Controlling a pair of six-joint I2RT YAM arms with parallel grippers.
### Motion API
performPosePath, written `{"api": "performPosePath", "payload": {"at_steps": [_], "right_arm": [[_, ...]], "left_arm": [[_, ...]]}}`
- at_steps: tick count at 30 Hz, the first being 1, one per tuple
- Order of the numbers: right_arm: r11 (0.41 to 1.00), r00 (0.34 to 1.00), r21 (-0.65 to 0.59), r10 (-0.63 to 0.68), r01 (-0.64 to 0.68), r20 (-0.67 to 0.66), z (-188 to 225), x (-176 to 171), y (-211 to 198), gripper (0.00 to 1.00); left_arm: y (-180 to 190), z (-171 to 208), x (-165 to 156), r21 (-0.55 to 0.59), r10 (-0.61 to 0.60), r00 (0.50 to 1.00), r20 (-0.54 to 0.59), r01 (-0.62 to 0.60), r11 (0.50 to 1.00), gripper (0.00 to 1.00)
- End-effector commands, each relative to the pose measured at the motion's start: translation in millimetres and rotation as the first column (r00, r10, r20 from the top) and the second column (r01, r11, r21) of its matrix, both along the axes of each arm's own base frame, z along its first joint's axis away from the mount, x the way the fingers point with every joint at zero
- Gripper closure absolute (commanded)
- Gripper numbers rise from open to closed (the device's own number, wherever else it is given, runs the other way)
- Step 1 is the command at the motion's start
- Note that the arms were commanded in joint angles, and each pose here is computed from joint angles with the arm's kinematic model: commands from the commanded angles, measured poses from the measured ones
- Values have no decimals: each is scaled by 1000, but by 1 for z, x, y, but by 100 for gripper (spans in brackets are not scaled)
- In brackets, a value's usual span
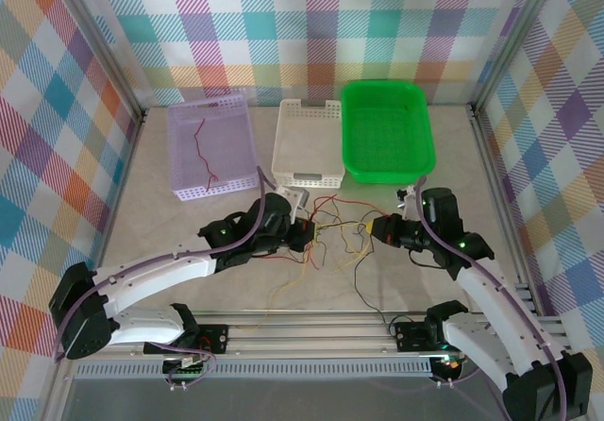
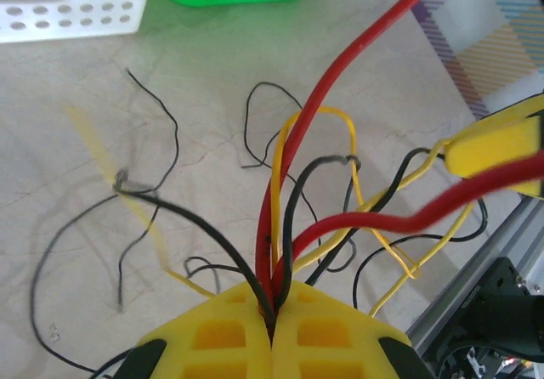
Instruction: Untangle the cables
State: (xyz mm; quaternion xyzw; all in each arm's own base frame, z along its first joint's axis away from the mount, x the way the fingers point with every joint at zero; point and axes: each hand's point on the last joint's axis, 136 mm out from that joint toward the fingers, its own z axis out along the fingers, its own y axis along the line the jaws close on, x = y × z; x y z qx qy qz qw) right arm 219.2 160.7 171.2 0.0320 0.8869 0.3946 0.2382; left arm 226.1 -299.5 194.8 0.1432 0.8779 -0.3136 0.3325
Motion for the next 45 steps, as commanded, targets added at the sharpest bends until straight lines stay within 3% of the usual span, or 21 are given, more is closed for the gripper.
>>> {"api": "performPosePath", "payload": {"at_steps": [1, 9, 11, 13, 15, 16, 21, 23, 26, 30, 36, 40, 45], "right_arm": [[941, 964, -231, -264, 247, -43, -34, 19, -60, 100], [930, 938, -184, -336, 317, -82, -38, 35, -75, 100], [956, 957, -114, -280, 271, -71, -30, 36, -62, 100], [988, 988, 33, -154, 154, -5, -8, 35, -36, 100], [984, 996, 176, -55, 41, 75, 16, 30, -15, 100], [975, 993, 223, -16, -10, 116, 26, 26, -6, 98], [948, 961, 248, 138, -199, 240, 51, 3, 30, 61], [929, 945, 263, 188, -260, 270, 52, -6, 46, 53], [915, 920, 244, 242, -323, 309, 51, -16, 71, 49], [906, 891, 212, 278, -367, 358, 50, -22, 99, 49], [926, 899, 174, 259, -336, 353, 35, -8, 113, 57], [963, 915, 126, 178, -237, 362, 23, 9, 105, 61], [968, 898, 173, 90, -180, 431, 37, 16, 97, 61]], "left_arm": [[75, -23, 12, 194, 186, 983, 1, -182, 964, 100], [99, -7, 11, 184, 202, 979, 1, -199, 963, 100], [99, -7, 9, 178, 199, 980, -6, -195, 965, 100], [95, -7, 9, 152, 196, 980, -20, -191, 970, 100], [86, -4, 8, 98, 186, 982, -42, -181, 978, 100], [79, -1, 9, 60, 178, 983, -54, -174, 983, 100], [58, 20, 15, -111, 181, 980, -85, -189, 976, 100], [49, 31, 20, -169, 184, 979, -83, -195, 966, 100], [34, 41, 22, -220, 170, 981, -91, -186, 958, 100], [8, 53, 21, -270, 130, 987, -92, -151, 951, 100], [-14, 69, 16, -314, 94, 993, -76, -113, 943, 100], [-24, 74, 12, -320, 68, 995, -75, -89, 943, 100], [-28, 65, 8, -299, 54, 995, -82, -77, 951, 100]]}}
